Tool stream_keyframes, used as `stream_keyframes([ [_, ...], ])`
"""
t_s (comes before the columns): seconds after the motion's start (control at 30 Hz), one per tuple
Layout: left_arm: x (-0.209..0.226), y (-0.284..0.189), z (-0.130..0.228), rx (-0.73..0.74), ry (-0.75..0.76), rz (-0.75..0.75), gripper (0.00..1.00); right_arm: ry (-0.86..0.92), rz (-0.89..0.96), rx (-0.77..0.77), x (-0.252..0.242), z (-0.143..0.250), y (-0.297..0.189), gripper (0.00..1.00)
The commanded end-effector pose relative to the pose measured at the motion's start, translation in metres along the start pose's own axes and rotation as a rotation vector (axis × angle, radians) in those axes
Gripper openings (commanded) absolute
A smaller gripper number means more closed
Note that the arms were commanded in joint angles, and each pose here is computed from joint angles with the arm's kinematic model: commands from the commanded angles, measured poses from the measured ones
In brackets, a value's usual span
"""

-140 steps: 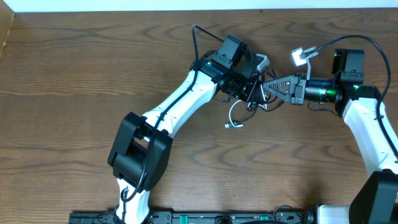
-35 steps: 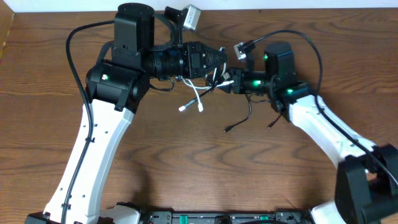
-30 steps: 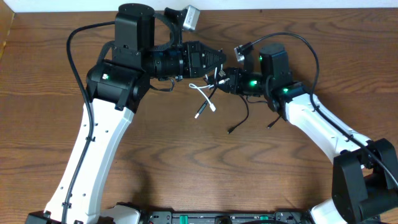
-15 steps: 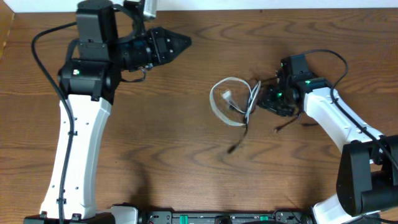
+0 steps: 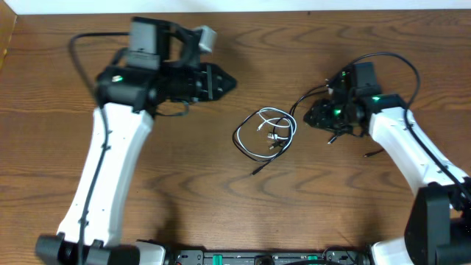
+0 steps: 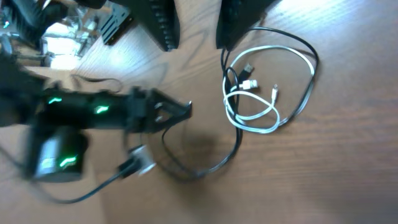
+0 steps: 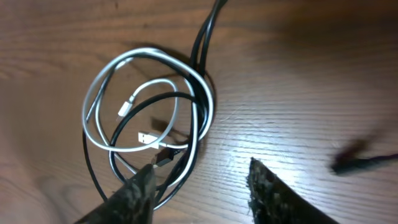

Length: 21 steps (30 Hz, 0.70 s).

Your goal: Untangle cables

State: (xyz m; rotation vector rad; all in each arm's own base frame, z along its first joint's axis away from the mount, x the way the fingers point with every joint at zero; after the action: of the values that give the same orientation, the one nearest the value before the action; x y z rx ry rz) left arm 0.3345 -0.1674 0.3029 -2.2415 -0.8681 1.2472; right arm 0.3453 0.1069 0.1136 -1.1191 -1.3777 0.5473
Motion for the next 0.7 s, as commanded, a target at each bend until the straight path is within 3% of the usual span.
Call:
stream_keyframes([
  [0.0,0.008,0.04,0.007,0.088,0.087,-0.102,0.36,0.071,-0.017,-0.094,-0.016,-0.022,-0.033,0.5],
  [0.27,0.024,0.133,0.036,0.275,0.152,-0.163,0.41,0.203,0.033,-0.122,-0.064,-0.028,-0.062,0.52],
  [0.67,0.049,0.228,0.081,0.43,0.233,-0.189,0.44,0.184,0.044,-0.105,-0.067,-0.025,-0.062,0.56],
])
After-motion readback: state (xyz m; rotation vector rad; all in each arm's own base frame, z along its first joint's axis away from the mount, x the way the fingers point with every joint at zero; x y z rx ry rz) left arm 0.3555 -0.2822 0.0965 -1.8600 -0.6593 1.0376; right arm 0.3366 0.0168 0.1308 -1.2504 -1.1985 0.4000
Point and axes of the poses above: each gripper's point midway between its finger pads, its own y axis out along the fingers, its own x axis along the line the jaws close on, z = x × y, the point moved 3 cm from there along -y, back along the fingers, and after that the axes turned 5 degrees about y, right-handed, at the moved point
